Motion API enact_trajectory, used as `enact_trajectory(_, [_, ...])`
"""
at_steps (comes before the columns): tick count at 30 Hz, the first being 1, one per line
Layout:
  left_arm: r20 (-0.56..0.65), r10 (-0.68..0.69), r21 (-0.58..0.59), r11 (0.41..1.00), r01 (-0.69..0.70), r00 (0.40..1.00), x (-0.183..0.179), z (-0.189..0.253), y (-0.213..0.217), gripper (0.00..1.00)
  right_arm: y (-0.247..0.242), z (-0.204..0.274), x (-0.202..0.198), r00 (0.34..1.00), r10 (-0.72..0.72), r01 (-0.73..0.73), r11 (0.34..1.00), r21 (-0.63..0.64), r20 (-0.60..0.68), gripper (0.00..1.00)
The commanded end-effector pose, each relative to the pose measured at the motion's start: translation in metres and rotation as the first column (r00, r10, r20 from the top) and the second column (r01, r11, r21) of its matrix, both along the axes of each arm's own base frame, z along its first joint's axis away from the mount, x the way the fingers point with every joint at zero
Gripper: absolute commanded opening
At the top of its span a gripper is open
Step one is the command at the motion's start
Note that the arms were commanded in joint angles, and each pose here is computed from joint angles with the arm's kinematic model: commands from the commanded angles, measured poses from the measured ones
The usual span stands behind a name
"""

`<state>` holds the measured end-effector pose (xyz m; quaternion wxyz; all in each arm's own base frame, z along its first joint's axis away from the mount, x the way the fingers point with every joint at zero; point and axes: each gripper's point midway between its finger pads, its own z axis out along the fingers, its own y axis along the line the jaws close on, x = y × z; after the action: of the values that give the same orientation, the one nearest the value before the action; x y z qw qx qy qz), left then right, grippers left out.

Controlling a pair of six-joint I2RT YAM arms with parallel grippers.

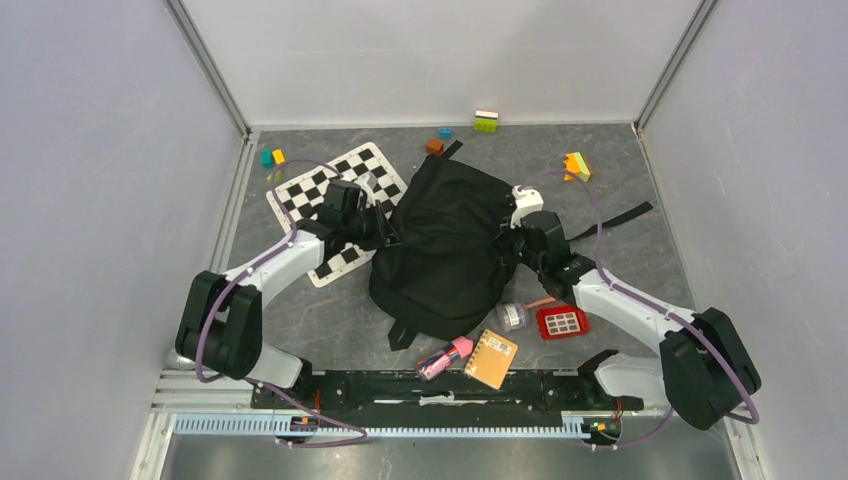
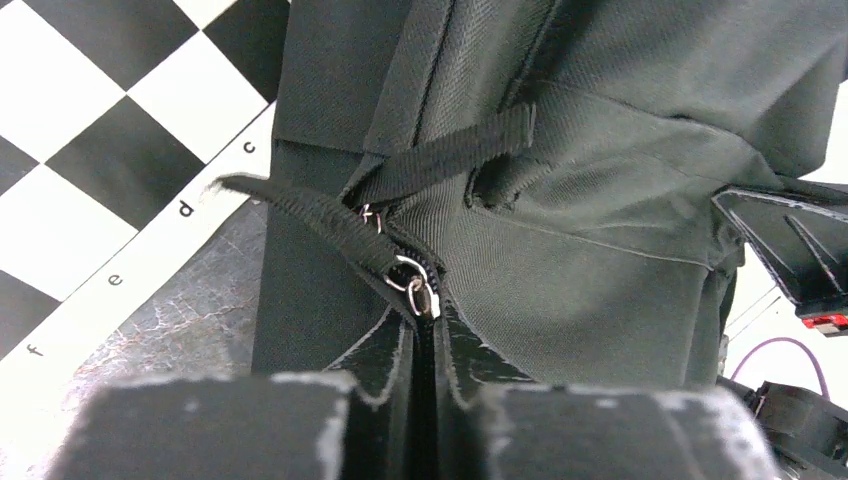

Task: Pack the student bag
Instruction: Adjust the student bag at the center of the board.

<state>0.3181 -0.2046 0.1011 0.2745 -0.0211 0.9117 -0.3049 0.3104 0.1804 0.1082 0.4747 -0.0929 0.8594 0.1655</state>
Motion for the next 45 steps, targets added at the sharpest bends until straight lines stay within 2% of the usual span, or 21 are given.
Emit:
enact_trajectory(1, [0.17, 0.004, -0.058, 0.998, 0.006, 0.985, 0.016, 0.053, -0.004, 0.04, 0.018, 0.031, 0.023, 0.993, 0.071, -0.073, 0.997, 0.007, 0.094, 0.0])
enact_trajectory(5, [0.28, 0.021, -0.057, 0.998, -0.005, 0.96, 0.016, 0.092, 0.003, 0.02, 0.041, 0.059, 0.044, 0.976, 0.136, -0.143, 0.989, 0.03, 0.173, 0.0])
enact_trajectory(11, [0.365, 0.058, -0.017, 0.998, -0.055, 0.929, 0.002, 0.122, 0.024, 0.02, 0.076, 0.093, 0.084, 0.943, 0.196, -0.214, 0.976, 0.042, 0.268, 0.0])
enact_trajectory(20, [0.269, 0.038, 0.081, 0.995, -0.062, 0.962, -0.033, 0.089, 0.045, 0.03, 0.113, 0.101, 0.14, 0.928, 0.224, -0.235, 0.972, 0.003, 0.299, 0.0])
enact_trajectory(22, [0.255, 0.057, 0.09, 0.992, -0.083, 0.965, -0.04, 0.084, 0.051, 0.09, 0.116, 0.098, 0.145, 0.931, 0.228, -0.236, 0.972, -0.006, 0.287, 0.0])
enact_trajectory(24, [0.253, 0.072, 0.086, 0.992, -0.097, 0.965, -0.046, 0.084, 0.054, 0.15, 0.116, 0.096, 0.147, 0.931, 0.238, -0.241, 0.97, -0.021, 0.277, 0.15])
enact_trajectory(25, [0.251, 0.074, 0.083, 0.992, -0.097, 0.965, -0.049, 0.084, 0.055, 0.24, 0.116, 0.097, 0.146, 0.93, 0.243, -0.245, 0.969, -0.027, 0.277, 0.28])
enact_trajectory(28, [0.266, 0.093, 0.08, 0.99, -0.118, 0.959, -0.055, 0.091, 0.06, 0.63, 0.111, 0.106, 0.142, 0.921, 0.259, -0.253, 0.966, -0.06, 0.293, 0.59])
enact_trajectory(29, [0.273, 0.1, 0.084, 0.988, -0.128, 0.957, -0.056, 0.094, 0.063, 0.73, 0.109, 0.111, 0.139, 0.916, 0.267, -0.257, 0.964, -0.075, 0.3, 0.68])
enact_trajectory(31, [0.285, 0.114, 0.099, 0.984, -0.148, 0.952, -0.058, 0.099, 0.069, 0.88, 0.101, 0.119, 0.135, 0.909, 0.276, -0.253, 0.961, -0.114, 0.311, 0.79])
enact_trajectory(33, [0.3, 0.12, 0.113, 0.981, -0.16, 0.946, -0.059, 0.106, 0.074, 0.97, 0.09, 0.127, 0.13, 0.906, 0.273, -0.233, 0.96, -0.157, 0.324, 0.85])
enact_trajectory(38, [0.33, 0.117, 0.161, 0.971, -0.178, 0.937, -0.056, 0.118, 0.082, 1.0, 0.069, 0.134, 0.118, 0.91, 0.265, -0.217, 0.96, -0.177, 0.319, 0.9])
enact_trajectory(42, [0.306, 0.155, 0.221, 0.948, -0.228, 0.939, -0.039, 0.114, 0.093, 1.0, 0.075, 0.134, 0.108, 0.913, 0.299, -0.273, 0.953, -0.132, 0.276, 0.86])
enact_trajectory(45, [0.292, 0.156, 0.19, 0.957, -0.217, 0.944, -0.022, 0.12, 0.086, 1.0, 0.085, 0.133, 0.103, 0.917, 0.308, -0.303, 0.951, -0.06, 0.253, 0.85])
